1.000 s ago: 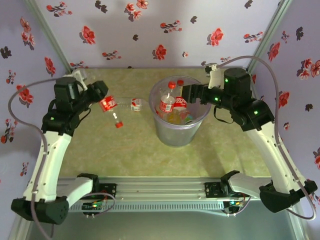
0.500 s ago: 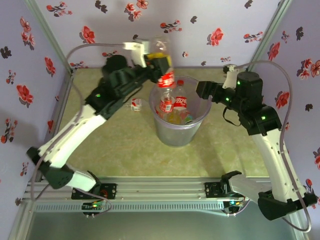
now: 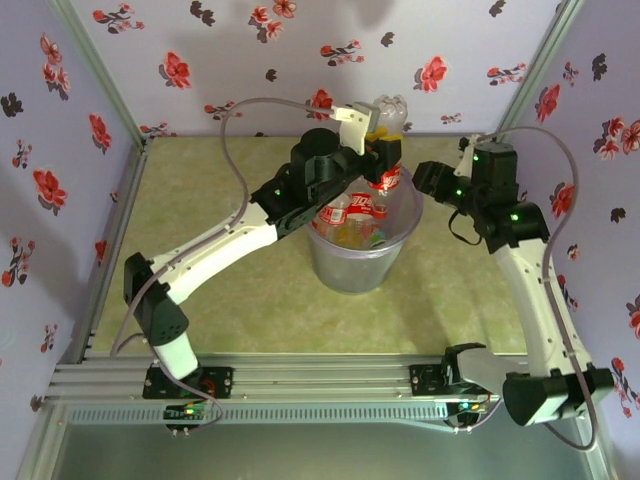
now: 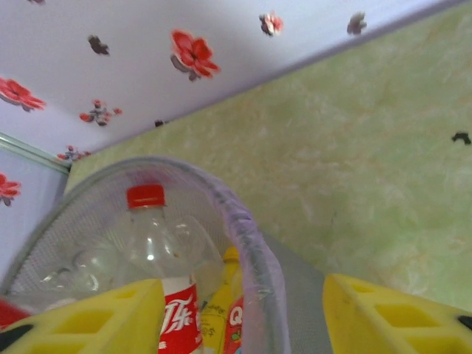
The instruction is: Put the plastic bottles in the bin
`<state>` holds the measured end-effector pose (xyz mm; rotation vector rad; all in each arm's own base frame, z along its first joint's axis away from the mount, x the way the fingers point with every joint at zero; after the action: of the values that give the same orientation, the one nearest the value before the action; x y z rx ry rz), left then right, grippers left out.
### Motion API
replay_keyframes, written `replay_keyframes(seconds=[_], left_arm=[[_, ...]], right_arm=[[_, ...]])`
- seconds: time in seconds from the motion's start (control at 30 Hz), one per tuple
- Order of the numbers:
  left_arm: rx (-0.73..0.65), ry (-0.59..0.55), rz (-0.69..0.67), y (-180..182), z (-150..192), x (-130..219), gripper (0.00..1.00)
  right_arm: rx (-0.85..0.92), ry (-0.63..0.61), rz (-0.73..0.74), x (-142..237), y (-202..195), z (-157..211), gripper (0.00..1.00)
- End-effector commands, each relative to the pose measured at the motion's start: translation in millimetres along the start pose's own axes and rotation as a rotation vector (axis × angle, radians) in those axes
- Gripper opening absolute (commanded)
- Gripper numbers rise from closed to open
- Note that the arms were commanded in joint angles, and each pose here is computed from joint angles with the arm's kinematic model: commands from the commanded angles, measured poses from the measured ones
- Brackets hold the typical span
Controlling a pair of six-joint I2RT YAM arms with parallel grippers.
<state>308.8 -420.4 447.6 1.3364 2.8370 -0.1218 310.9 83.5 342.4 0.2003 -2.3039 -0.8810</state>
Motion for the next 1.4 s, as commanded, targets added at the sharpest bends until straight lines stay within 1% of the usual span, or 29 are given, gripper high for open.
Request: replay_keyframes(seconds=[0.0, 0.23, 0.33, 0.43, 0.5, 0.57, 0.63, 0.67, 0.7, 0.73, 0.77, 0.8, 0.9, 1.0, 1.13, 1.27, 1.37], left_arm=[[0.010, -0.054, -0.026, 0.3, -10.2, -6.3, 0.19], [0.046, -0.015, -0.055, 2.0, 22.8, -18.4, 0.19], [0.061, 0.012, -0.064, 3.2, 37.0, -22.0, 0.21], [0.077, 0.075, -0.072, 3.5, 55.3, -27.1, 0.26], [0.094, 0.111, -0.073, 2.4, 68.4, -30.0, 0.32], [0.107, 0.137, -0.074, 1.9, 80.1, -30.5, 0.42], [0.117, 0.154, -0.078, 2.5, 85.7, -29.6, 0.54], [0.117, 0.158, -0.077, 2.2, 86.5, -29.1, 0.65], [0.115, 0.157, -0.075, 1.8, 84.2, -28.3, 0.77], [0.111, 0.152, -0.069, 0.7, 80.5, -27.5, 0.87], [0.103, 0.148, -0.063, -0.3, 75.8, -26.3, 0.94], [0.093, 0.145, -0.060, -0.8, 71.4, -26.1, 0.97], [0.078, 0.122, -0.053, -2.7, 53.5, -22.2, 0.98], [0.078, 0.096, -0.036, -5.1, 36.4, -16.6, 0.99], [0.064, 0.016, -0.009, -11.8, 1.4, -1.2, 0.99], [0.035, -0.041, -0.008, -12.0, -36.6, 23.5, 0.99], [0.011, -0.064, -0.055, -3.7, -57.0, 48.9, 0.99]], right_arm=[[-0.014, 0.051, -0.008, -6.7, -3.9, 8.4, 0.54], [-0.019, 0.096, -0.002, -19.5, -12.2, 16.8, 0.33], [-0.026, 0.113, -0.009, -24.0, -13.6, 20.2, 0.31], [-0.030, 0.130, -0.017, -28.2, -14.9, 23.6, 0.31], [-0.031, 0.136, -0.019, -30.6, -15.6, 24.7, 0.31], [-0.033, 0.137, -0.025, -31.7, -15.0, 24.9, 0.30], [-0.035, 0.140, -0.028, -33.4, -14.9, 25.0, 0.30], [-0.036, 0.141, -0.029, -34.0, -15.1, 24.8, 0.30], [-0.037, 0.144, -0.028, -35.1, -15.4, 25.4, 0.30], [-0.038, 0.145, -0.030, -35.5, -15.1, 25.6, 0.30], [-0.039, 0.145, -0.030, -35.6, -15.4, 25.4, 0.30], [-0.038, 0.144, -0.032, -35.2, -14.8, 25.0, 0.30], [-0.031, 0.124, -0.035, -31.6, -12.3, 21.4, 0.31], [-0.010, 0.099, -0.040, -24.7, -7.5, 15.4, 0.35], [0.007, 0.084, -0.037, -19.3, -4.3, 11.2, 0.37], [0.011, 0.082, -0.038, -19.5, -2.8, 9.3, 0.37], [0.012, 0.075, -0.038, -19.8, -2.7, 7.9, 0.38]])
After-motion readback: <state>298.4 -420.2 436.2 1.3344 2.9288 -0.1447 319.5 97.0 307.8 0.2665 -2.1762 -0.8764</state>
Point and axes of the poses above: each hand's point on the last joint's axis, 136 mm out from that joint toward the fingers, its own x axis back along the fingers, its own y axis along the line the jaws close on, z = x × y, the point moved 3 cm from there along x, back along the fingers, and after that the axes turned 12 degrees about -x, right-handed, at the moved point
